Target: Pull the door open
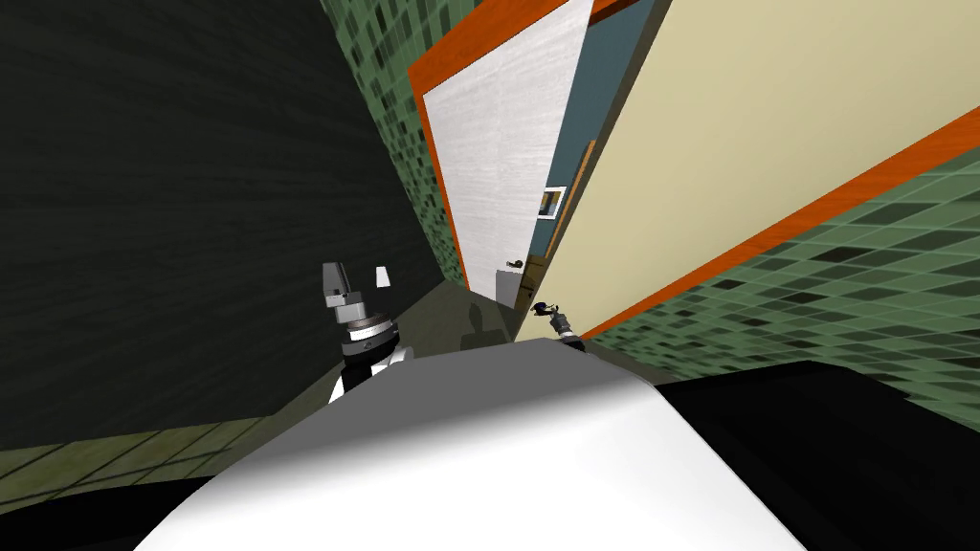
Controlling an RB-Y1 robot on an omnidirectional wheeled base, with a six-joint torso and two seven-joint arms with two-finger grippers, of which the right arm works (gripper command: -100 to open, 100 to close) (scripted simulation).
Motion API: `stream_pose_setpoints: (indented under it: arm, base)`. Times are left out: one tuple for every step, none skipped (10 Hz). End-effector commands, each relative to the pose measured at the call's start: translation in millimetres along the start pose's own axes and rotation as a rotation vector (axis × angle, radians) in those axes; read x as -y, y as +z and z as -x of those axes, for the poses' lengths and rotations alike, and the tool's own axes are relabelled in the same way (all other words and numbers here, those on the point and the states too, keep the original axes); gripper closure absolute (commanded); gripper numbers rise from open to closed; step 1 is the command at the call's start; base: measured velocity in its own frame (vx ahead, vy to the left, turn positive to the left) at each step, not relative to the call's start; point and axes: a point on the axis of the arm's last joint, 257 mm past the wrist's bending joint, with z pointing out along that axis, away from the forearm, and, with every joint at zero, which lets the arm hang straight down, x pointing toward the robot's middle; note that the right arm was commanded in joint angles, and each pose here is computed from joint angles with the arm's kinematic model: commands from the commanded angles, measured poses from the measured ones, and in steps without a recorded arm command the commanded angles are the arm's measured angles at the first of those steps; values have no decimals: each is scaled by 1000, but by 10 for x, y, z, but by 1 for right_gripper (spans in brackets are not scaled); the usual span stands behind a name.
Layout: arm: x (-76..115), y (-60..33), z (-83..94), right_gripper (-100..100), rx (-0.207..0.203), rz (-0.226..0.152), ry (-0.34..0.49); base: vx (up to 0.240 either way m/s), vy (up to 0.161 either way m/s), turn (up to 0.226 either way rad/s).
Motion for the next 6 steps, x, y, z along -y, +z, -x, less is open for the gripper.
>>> stream_pose_setpoints:
  arm:
    - [9, -74, -104, 100, -35, 4, 12]
    - [10, -131, -118, 100, -50, 4, 14]
    - [-14, -103, -5, 100, -25, 4, 2]
    - [4, -219, -12, 100, -41, 1, 4]
    - [5, -244, -16, 100, -45, 2, 4]
    - [7, -299, -25, 100, -55, 2, 5]
  base:
    - [-163, -32, 124]
    - [-185, -33, 150]
    - [-85, -25, 12]
    - [-147, -51, 226]
    - [-206, -40, 161]
    - [-217, -67, 126]
